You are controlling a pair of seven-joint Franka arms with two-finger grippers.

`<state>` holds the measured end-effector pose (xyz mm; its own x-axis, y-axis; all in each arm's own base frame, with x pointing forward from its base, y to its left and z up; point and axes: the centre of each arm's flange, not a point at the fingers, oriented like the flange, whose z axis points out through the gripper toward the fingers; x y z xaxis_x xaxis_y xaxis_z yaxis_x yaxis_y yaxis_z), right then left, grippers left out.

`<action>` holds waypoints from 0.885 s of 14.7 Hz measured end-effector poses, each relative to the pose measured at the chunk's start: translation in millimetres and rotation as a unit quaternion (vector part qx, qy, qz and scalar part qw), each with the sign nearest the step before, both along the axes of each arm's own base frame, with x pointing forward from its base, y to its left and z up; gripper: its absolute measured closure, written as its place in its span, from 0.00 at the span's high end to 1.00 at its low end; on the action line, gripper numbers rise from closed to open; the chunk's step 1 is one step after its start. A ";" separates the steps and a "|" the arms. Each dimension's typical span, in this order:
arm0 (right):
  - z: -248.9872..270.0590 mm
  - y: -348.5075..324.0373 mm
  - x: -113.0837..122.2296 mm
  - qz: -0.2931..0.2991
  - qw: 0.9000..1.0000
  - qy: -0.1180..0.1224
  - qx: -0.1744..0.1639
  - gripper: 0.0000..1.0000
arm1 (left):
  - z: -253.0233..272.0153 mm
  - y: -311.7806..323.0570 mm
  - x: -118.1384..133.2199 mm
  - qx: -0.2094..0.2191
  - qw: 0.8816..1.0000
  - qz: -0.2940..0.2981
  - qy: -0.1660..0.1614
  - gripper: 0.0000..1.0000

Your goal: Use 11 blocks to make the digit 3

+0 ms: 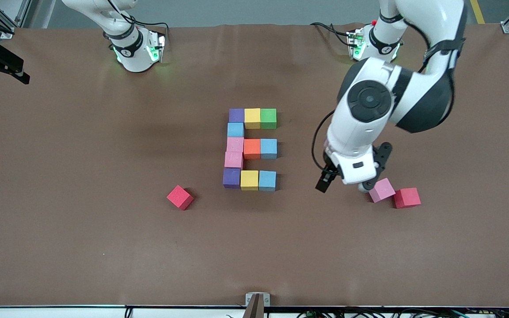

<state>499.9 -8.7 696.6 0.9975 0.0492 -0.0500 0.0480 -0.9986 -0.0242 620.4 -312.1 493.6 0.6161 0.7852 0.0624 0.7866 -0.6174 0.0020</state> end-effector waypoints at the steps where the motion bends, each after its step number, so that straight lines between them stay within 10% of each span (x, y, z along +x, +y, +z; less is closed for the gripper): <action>1: 0.0 0.0 0.0 0.000 1.000 0.000 0.000 1.00 | 19.4 26.4 2.9 0.003 0.999 -0.034 0.002 1.00; 13: -0.3 0.0 -0.3 0.000 1.000 0.001 0.000 1.00 | 140.6 281.8 -57.0 -0.008 0.941 -0.335 0.049 1.00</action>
